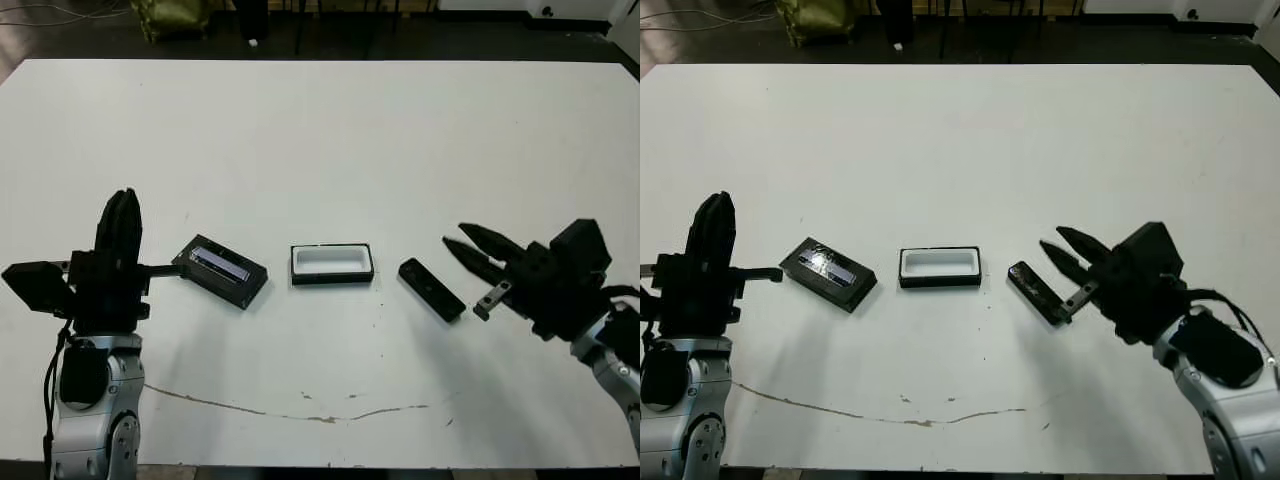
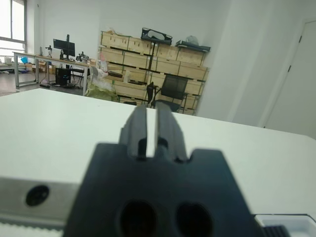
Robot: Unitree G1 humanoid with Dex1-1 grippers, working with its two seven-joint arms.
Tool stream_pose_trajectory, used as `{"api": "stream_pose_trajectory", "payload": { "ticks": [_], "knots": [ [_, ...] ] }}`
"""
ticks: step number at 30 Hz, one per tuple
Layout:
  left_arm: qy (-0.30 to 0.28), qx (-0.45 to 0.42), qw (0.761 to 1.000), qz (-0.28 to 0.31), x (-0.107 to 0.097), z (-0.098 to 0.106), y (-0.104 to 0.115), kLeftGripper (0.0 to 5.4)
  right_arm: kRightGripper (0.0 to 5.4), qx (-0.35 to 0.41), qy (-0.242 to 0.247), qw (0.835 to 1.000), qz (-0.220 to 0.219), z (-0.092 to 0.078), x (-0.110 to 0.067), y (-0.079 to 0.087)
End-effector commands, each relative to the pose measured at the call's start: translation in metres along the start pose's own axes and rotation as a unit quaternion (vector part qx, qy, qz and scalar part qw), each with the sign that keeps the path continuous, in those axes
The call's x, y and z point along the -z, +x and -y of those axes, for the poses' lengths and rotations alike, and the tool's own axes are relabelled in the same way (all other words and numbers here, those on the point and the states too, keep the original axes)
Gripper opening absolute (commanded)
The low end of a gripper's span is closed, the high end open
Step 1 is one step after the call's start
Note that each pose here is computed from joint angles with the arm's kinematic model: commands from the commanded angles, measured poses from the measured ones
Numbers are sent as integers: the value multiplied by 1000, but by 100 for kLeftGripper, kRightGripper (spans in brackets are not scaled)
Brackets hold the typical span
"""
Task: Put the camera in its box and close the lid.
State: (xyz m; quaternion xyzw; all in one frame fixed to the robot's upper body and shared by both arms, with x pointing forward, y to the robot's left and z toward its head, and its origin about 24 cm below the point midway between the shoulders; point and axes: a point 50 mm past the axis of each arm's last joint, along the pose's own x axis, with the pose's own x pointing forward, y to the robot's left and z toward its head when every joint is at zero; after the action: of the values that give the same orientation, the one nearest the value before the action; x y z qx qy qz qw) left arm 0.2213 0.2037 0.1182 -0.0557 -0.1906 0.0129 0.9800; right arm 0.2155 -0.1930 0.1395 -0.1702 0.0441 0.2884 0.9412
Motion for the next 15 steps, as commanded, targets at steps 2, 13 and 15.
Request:
{"api": "stream_pose_trajectory", "payload": {
  "ticks": [2,13,15],
  "knots": [
    [4,-9,1000,-19,5,-2,-4,0,214,-17,10,1000,-17,-4,11,-1],
    [-3,-6,1000,-22,5,-1,-5,0,458,-42,13,999,-21,-6,14,0],
    [-2,-6,1000,-21,5,-1,-4,0,501,-44,11,999,-21,-7,15,1]
  ]
}}
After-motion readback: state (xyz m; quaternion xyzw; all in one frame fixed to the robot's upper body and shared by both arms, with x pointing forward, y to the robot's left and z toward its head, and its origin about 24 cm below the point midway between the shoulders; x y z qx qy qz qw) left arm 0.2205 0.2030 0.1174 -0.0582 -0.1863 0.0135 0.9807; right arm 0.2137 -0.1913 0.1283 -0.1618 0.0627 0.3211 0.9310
